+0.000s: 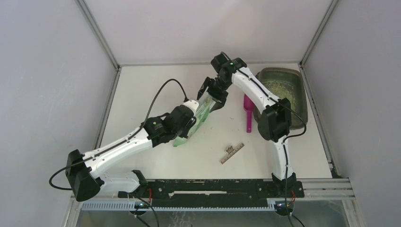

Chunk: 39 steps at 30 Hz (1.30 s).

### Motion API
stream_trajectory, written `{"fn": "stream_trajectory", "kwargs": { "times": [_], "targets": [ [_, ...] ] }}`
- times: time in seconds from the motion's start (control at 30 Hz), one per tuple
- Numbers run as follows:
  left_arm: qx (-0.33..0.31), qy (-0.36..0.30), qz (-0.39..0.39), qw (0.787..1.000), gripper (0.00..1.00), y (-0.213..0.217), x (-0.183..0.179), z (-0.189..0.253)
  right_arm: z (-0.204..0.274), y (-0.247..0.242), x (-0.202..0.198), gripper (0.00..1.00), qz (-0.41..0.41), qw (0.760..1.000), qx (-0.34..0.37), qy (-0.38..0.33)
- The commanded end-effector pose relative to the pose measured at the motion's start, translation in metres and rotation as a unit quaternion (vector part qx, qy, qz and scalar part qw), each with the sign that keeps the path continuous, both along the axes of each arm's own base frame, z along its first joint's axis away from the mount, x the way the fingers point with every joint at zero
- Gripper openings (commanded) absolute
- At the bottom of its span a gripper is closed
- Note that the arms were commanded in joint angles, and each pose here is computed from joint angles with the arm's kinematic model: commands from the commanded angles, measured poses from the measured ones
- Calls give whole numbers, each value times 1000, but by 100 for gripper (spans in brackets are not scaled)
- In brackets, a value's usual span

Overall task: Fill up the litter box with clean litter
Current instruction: Close the cat litter bag at the center of the board, then pick up the clamp at the center of the board.

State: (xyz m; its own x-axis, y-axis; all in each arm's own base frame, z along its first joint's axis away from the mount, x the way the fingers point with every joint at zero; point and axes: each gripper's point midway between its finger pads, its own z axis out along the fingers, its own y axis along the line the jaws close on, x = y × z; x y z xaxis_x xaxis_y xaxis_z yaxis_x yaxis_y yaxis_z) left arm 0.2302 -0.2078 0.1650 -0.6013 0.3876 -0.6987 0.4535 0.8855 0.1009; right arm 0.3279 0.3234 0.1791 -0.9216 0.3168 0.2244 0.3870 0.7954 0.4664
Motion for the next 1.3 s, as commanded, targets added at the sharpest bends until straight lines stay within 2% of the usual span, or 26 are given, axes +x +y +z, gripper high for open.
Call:
{"fn": "stream_trajectory", "kwargs": {
  "times": [0.0, 0.07, 0.23, 0.37, 0.43, 0.47, 0.53, 0.6, 0.73, 0.97, 1.1, 1.27],
  "targets": [
    [13, -16, 19, 1000, 0, 10, 4, 7, 52, -34, 5, 89, -1, 996, 6, -94],
    [17, -16, 19, 1000, 0, 11, 4, 7, 66, -58, 1, 99, -10, 991, -22, -133],
    [24, -21, 22, 999, 0, 14, 5, 8, 80, -106, -25, 99, -24, 977, -44, -207],
    [17, -23, 19, 999, 0, 13, 5, 11, 63, -129, -70, 72, 3, 960, -107, -258],
    [12, -22, 15, 1000, 0, 11, 4, 11, 37, -137, -95, 52, 18, 959, -136, -248],
    [9, -22, 14, 1000, 0, 10, 4, 11, 29, -140, -105, 50, 19, 959, -138, -249],
    [6, -21, 14, 1000, 0, 9, 4, 11, 8, -144, -121, 50, 24, 959, -152, -236],
    [6, -20, 15, 1000, 1, 9, 3, 9, -10, -146, -129, 59, 30, 960, -164, -224],
    [1, -18, 13, 1000, 7, 6, 4, 4, -36, -142, -134, 68, 54, 961, -186, -200],
    [3, -9, 10, 1000, 15, -4, 8, -1, -69, -122, -129, 70, 86, 963, -195, -163],
    [4, -8, 8, 1000, 20, -6, 10, -2, -88, -123, -130, 70, 104, 959, -224, -139],
    [5, -5, 6, 1000, 20, -9, 13, -2, -103, -125, -129, 70, 114, 955, -243, -126]
  ]
}}
